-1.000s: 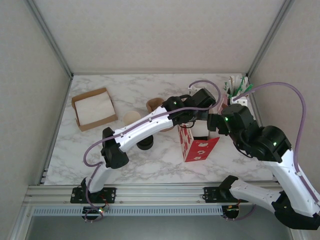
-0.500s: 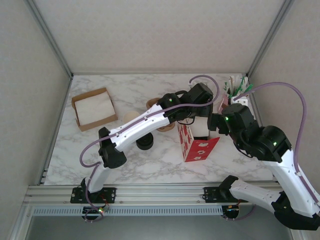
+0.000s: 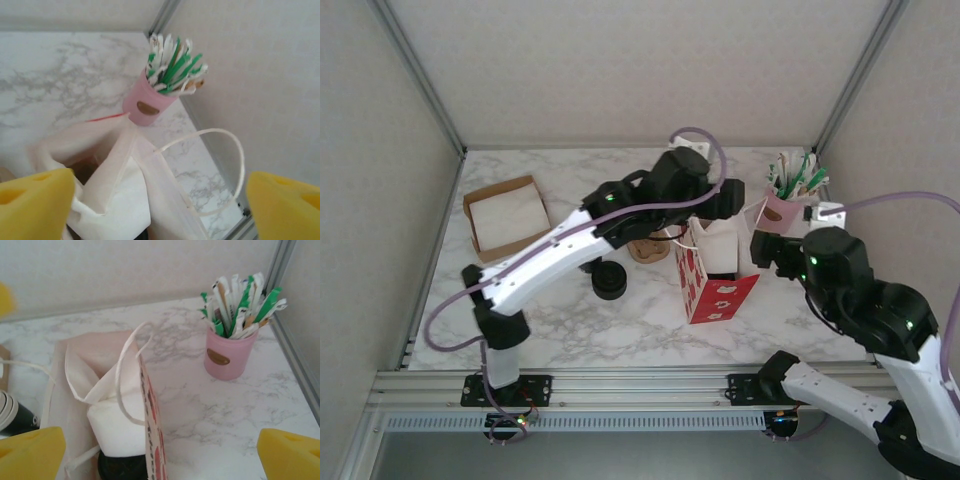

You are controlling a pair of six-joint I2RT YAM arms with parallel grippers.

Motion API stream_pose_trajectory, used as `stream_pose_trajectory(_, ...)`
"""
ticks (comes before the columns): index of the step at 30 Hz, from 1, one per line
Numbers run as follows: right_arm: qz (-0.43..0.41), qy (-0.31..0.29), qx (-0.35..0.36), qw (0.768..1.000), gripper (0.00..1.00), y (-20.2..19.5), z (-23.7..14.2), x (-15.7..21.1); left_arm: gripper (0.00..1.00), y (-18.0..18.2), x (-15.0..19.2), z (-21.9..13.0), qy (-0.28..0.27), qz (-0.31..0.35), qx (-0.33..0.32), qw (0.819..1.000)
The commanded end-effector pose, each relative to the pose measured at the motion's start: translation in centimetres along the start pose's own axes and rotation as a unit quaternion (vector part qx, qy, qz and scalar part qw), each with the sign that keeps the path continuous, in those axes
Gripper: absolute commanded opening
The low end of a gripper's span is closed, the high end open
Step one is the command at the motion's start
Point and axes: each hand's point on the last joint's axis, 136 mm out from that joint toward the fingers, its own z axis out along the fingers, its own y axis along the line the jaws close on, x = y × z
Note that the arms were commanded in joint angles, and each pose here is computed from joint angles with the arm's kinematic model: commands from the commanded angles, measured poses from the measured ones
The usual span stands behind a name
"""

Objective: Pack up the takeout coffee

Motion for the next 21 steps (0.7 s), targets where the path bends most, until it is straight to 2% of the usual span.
stream_pose_trajectory(1, 0.007, -0.04, 0.034, 0.999, 0.99, -1.9, -0.6, -0.8, 0.98, 1.7, -3.5, -3.3, -0.075, 0.0, -0.02, 0.997)
stream_pose_trajectory(5, -0.006, -0.039, 0.074, 0.996, 0.99, -3.1, -0.4, -0.6, 1.0, 5.9, -5.2, -6.4, -0.111, -0.014, -0.059, 0.992)
stream_pose_trajectory(11, -0.03, -0.018, 0.109, 0.993, 0.99, -2.8, 1.1, -0.5, 1.0, 15.5, -6.9, -11.0, -0.161, -0.055, -0.128, 0.977)
stream_pose_trajectory(16, -0.02, 0.022, 0.133, 0.991, 0.99, -3.0, 2.8, -0.8, 1.0, 24.2, -7.0, -15.4, -0.209, -0.089, -0.208, 0.951)
stream_pose_trajectory(21, 0.042, 0.049, 0.139, 0.988, 0.99, -4.9, 4.3, -1.1, 1.0, 30.9, -6.0, -18.2, -0.243, -0.107, -0.275, 0.924)
